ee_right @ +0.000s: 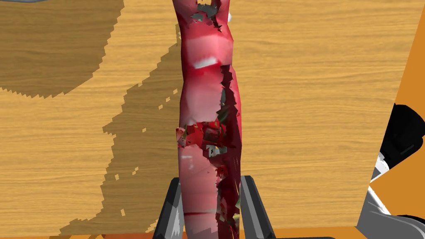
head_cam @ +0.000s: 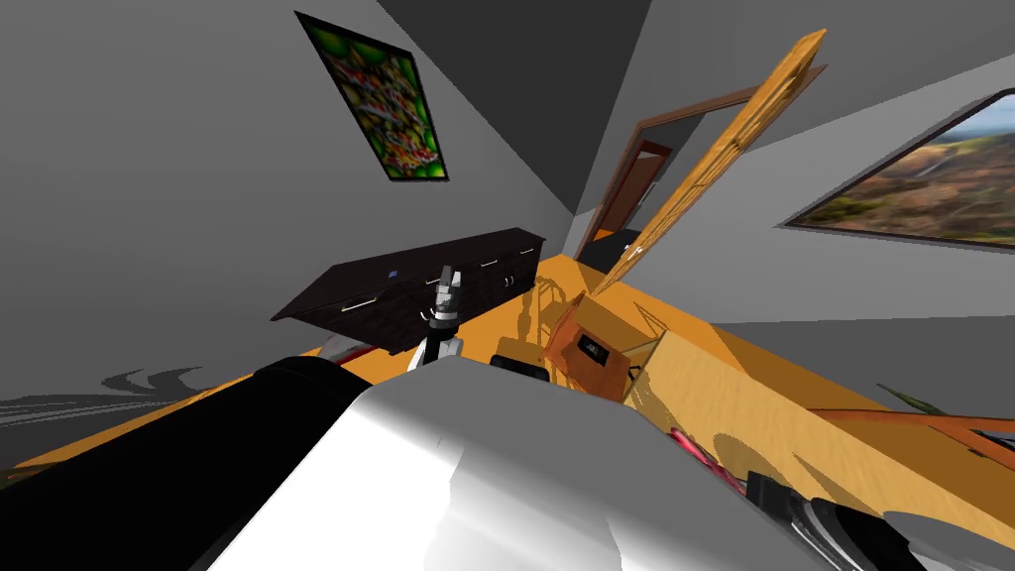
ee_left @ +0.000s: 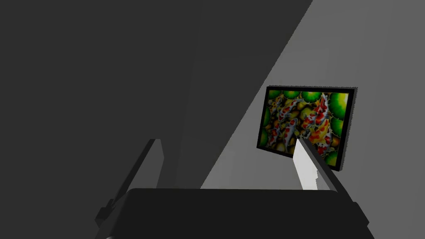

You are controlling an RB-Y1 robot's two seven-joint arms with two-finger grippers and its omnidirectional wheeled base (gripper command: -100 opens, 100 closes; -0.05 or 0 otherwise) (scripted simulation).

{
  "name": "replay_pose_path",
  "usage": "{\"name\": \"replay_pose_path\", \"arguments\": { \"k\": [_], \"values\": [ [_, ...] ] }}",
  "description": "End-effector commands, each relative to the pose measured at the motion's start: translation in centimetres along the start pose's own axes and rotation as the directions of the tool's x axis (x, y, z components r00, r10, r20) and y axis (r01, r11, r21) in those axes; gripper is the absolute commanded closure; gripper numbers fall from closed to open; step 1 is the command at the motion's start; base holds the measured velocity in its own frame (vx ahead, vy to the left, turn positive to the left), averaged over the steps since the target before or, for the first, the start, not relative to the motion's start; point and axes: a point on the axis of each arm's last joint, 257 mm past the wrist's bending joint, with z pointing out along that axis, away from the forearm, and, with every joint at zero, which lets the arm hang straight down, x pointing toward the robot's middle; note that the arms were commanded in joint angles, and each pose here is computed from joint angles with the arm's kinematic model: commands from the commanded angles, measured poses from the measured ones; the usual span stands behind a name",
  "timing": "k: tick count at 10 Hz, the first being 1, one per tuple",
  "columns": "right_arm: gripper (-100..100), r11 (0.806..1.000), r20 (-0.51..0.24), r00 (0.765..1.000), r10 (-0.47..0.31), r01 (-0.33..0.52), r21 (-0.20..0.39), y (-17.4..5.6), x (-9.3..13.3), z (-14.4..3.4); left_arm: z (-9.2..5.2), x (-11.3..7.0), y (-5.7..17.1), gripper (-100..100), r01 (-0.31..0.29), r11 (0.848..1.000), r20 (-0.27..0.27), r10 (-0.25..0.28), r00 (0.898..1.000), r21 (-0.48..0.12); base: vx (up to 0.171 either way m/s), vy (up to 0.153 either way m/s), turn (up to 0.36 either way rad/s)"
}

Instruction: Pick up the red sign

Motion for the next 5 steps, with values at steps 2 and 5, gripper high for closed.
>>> {"name": "replay_pose_path", "arguments": {
  "k": [2, 5],
  "values": [
    [100, 0.998, 0.039, 0.997, -0.064, 0.064, -0.011, -1.5, -3.8, 0.9, 0.0, 0.0, 0.0, 0, 0.000, 1.000, 0.000, 0.000, 1.000, 0.000, 0.038, 0.003, -0.298],
    [100, 0.991, 0.058, 0.990, -0.132, 0.133, -0.015, -3.0, -7.1, 1.2, 0.0, 0.0, 0.0, 0, 0.000, 1.000, 0.000, 0.000, 1.000, 0.000, 0.020, 0.003, -0.215]
  ]
}}
